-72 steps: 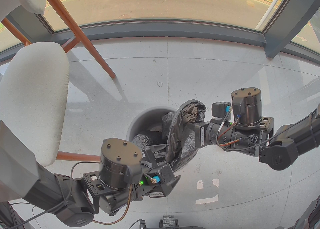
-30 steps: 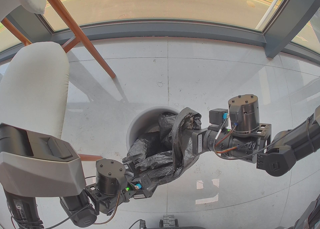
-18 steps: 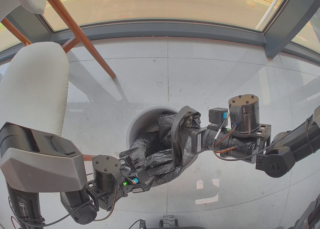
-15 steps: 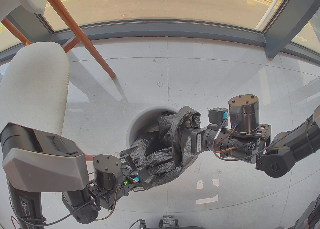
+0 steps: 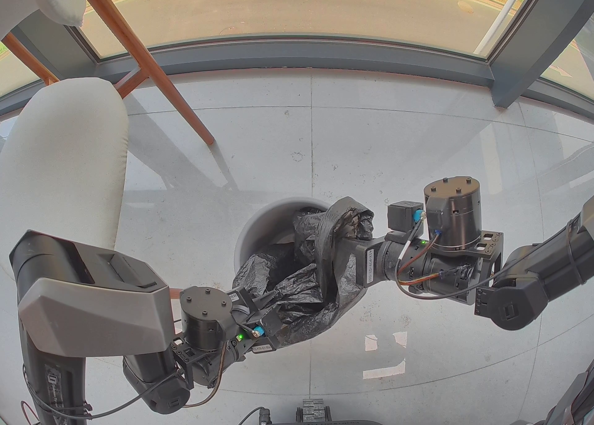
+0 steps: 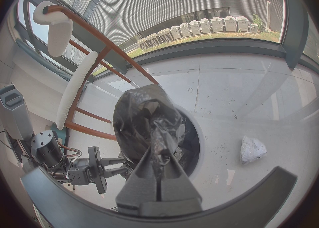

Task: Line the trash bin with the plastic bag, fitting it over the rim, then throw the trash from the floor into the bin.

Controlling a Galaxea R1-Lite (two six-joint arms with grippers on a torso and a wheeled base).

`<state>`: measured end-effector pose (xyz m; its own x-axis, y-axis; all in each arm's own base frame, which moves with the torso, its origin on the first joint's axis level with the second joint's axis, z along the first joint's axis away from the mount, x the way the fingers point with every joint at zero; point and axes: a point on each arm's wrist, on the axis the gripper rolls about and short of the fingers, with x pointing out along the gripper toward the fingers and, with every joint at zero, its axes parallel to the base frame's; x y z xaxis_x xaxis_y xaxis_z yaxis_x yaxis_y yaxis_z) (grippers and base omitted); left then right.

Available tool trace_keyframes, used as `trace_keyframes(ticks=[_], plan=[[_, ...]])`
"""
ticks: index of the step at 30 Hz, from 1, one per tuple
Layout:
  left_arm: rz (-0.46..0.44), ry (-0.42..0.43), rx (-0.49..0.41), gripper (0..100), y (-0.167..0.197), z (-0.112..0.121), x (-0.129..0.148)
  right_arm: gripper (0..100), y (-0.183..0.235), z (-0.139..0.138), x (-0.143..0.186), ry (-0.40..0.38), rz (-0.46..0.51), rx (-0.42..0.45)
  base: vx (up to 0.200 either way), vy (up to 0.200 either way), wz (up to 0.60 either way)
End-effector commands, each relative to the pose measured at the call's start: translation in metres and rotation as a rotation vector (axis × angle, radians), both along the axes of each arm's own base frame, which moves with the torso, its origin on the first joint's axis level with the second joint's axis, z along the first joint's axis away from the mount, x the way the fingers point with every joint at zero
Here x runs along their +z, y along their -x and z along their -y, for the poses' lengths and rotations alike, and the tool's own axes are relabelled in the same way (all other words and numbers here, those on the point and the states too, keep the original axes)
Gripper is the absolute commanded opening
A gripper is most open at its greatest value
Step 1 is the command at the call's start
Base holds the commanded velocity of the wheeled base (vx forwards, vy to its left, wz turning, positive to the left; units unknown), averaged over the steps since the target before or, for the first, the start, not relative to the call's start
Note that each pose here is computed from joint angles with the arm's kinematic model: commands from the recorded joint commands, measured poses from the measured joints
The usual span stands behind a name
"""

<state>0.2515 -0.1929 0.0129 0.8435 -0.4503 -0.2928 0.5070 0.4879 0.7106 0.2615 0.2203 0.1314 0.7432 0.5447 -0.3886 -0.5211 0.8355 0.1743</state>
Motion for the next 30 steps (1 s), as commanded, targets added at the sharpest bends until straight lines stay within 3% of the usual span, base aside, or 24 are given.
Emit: trace_keyframes(ticks=[1, 4, 6, 8, 15, 22, 30], plan=[[0.031, 0.027, 0.005, 0, -0.003, 0.001, 0.012, 0, -0.001, 0.002, 0.0, 0.001, 0.0, -0.006, 0.0, 0.0, 0.0], [0.04, 0.033, 0.02, 0, -0.005, -0.004, 0.033, 0, -0.001, 0.006, 0.002, -0.003, 0.003, -0.015, 0.0, 0.0, 0.0], [0.065, 0.054, 0.054, 0, -0.014, -0.011, 0.072, 0, -0.001, 0.021, -0.001, 0.002, -0.021, -0.031, 0.0, 0.0, 0.0], [0.079, 0.095, 0.074, 0, -0.023, -0.01, 0.094, 0, 0.0, 0.034, -0.009, 0.013, -0.054, -0.026, 0.0, 0.0, 0.0], [0.089, 0.192, 0.154, 0, -0.053, -0.016, 0.143, 0, -0.01, 0.059, -0.016, 0.036, -0.067, 0.001, 0.0, 0.0, 0.0], [0.049, 0.343, 0.23, 0, -0.065, -0.012, 0.159, 0, -0.028, 0.076, -0.014, -0.002, -0.039, 0.051, 0.0, 0.0, 0.0], [0.002, 0.325, 0.297, 0, -0.076, -0.024, 0.145, 0, -0.053, 0.084, -0.024, 0.028, -0.01, 0.112, 0.0, 0.0, 0.0]])
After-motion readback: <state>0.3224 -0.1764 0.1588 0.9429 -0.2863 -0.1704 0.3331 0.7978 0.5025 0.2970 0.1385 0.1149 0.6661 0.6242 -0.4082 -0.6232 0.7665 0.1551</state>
